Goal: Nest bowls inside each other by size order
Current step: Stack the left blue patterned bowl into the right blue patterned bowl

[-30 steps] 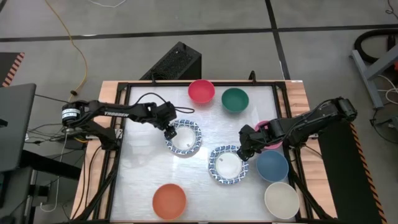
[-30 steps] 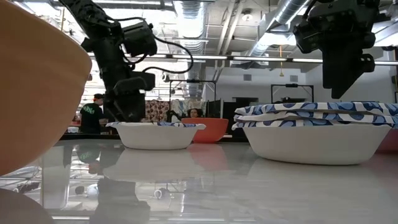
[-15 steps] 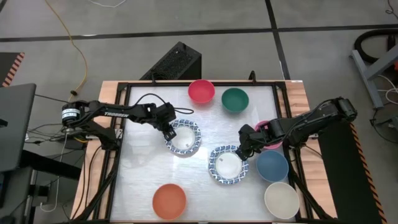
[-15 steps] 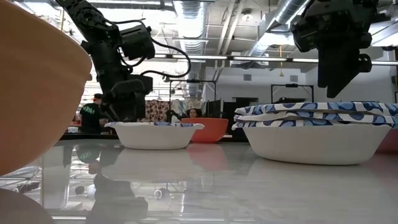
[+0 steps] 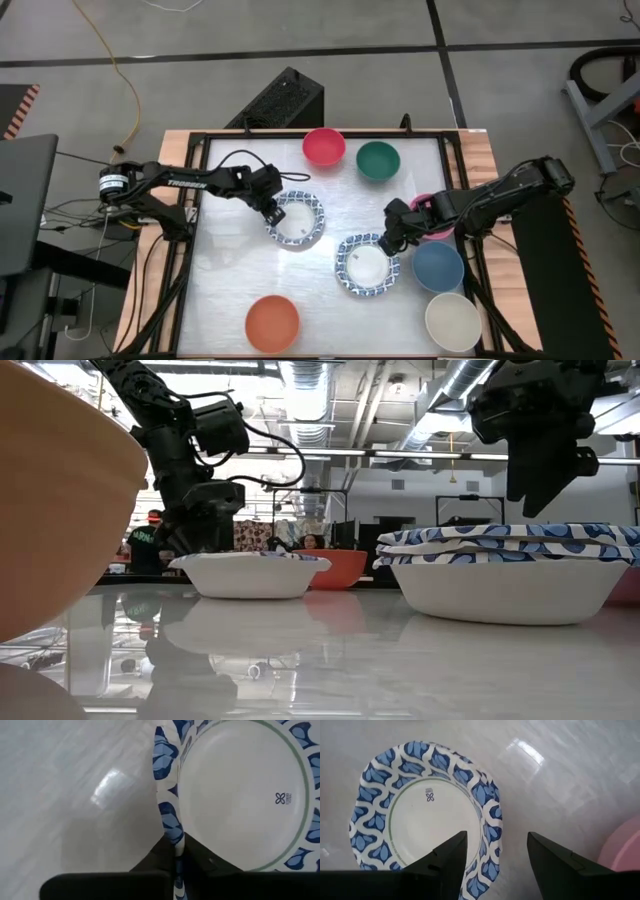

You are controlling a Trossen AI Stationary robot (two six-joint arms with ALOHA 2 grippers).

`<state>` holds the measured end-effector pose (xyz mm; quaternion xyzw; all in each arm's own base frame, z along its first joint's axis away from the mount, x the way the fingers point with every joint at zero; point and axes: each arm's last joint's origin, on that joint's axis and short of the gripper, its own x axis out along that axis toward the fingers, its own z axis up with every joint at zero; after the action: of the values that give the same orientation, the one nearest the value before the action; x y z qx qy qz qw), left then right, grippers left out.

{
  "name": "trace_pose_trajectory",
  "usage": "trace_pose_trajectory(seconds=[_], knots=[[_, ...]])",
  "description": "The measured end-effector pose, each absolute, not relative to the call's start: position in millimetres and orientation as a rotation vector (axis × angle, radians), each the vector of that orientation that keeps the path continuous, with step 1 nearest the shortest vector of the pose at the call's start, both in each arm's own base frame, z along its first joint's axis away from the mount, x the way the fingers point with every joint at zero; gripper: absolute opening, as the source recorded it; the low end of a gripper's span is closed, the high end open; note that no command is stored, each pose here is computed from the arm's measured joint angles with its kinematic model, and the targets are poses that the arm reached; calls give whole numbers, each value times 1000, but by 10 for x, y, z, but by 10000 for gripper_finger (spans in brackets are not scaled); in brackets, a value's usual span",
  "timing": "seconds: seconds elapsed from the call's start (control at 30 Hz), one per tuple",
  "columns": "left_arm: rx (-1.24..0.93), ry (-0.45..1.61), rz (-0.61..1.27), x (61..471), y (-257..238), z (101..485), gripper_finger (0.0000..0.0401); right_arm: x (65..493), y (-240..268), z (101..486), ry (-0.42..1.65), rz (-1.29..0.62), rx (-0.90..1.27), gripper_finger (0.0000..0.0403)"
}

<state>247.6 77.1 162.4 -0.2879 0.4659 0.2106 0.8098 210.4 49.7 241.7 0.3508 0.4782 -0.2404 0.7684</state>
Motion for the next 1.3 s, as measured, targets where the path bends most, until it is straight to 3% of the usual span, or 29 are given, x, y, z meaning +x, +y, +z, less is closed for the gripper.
trace_pose_trajectory(seconds=[0.53,0.8,1.3], knots=[[-694,864,472,2662,770,1853,2,2207,224,2447,864,-695,896,228],[-699,780,458,2797,812,2101,2,2370,43,2548,682,-641,899,228],[-717,669,441,2934,854,2407,2,2464,-70,2640,574,-576,753,228]])
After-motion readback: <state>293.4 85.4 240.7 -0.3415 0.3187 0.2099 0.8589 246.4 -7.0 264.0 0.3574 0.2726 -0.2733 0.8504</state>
